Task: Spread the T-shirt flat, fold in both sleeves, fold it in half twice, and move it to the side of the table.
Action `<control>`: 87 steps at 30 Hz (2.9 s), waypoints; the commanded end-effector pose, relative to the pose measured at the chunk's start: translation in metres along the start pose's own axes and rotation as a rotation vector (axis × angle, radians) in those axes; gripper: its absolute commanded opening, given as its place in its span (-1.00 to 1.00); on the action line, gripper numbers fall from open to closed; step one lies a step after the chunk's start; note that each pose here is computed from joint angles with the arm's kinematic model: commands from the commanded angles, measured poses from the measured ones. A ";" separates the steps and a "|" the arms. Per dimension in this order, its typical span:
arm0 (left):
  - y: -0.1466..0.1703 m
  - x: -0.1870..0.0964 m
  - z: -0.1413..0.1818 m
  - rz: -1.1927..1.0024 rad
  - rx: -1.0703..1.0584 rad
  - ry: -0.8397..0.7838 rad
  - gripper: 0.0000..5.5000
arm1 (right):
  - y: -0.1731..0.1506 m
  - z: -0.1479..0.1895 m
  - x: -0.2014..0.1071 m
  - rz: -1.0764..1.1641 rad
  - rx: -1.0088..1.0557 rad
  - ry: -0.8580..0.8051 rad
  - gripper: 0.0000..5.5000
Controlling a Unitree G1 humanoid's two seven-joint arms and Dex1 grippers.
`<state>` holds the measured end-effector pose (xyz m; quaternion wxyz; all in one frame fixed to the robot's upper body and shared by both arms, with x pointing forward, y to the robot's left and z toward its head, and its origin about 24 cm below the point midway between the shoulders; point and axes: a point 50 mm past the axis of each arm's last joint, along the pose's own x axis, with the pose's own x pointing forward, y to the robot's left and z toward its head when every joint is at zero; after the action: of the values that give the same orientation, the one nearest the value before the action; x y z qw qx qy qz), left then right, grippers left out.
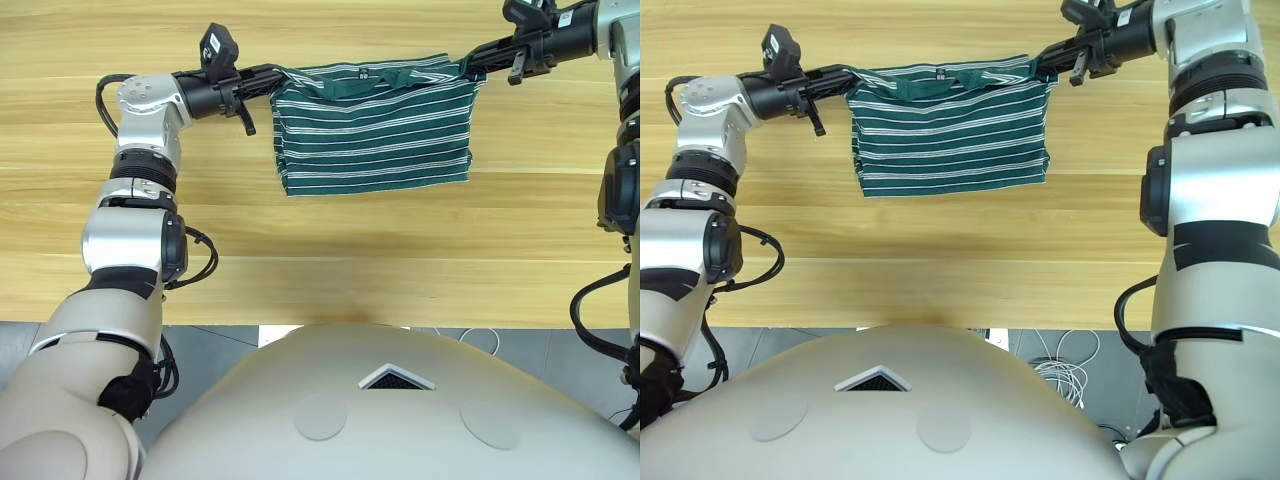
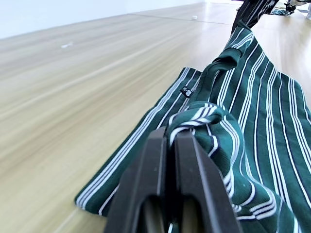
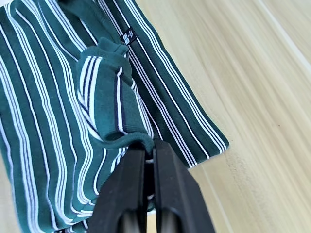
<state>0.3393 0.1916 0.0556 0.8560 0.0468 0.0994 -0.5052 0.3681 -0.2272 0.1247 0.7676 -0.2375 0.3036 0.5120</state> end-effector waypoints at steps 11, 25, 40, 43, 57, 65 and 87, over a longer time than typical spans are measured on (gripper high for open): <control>0.013 0.003 0.003 0.173 -0.059 -0.030 -0.99 | -0.005 0.009 0.009 -0.129 0.020 -0.066 -1.00; 0.021 -0.001 0.021 0.193 -0.080 -0.137 -0.99 | -0.016 0.023 -0.004 -0.242 0.052 -0.173 -1.00; 0.024 0.026 -0.001 0.596 -0.204 0.019 -0.51 | -0.014 0.019 0.034 -0.456 0.070 -0.119 -0.29; 0.030 0.021 0.004 0.661 -0.194 -0.009 -0.30 | -0.015 0.017 0.033 -0.496 0.067 -0.135 -0.07; 0.030 -0.019 0.006 0.852 0.041 -0.263 -0.23 | 0.085 0.008 0.158 -0.049 -0.122 -0.208 0.17; -0.014 -0.029 -0.033 0.783 0.160 -0.287 -0.23 | 0.133 0.013 0.203 -0.025 -0.308 -0.105 0.17; -0.071 -0.056 0.028 0.688 0.414 -0.421 -0.23 | 0.088 -0.048 0.053 0.034 -0.524 -0.171 0.17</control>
<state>0.2580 0.2017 0.0975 0.9479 0.1367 -0.2100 -0.1967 0.2904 -0.2052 0.0513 0.6770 -0.4214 0.1129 0.5927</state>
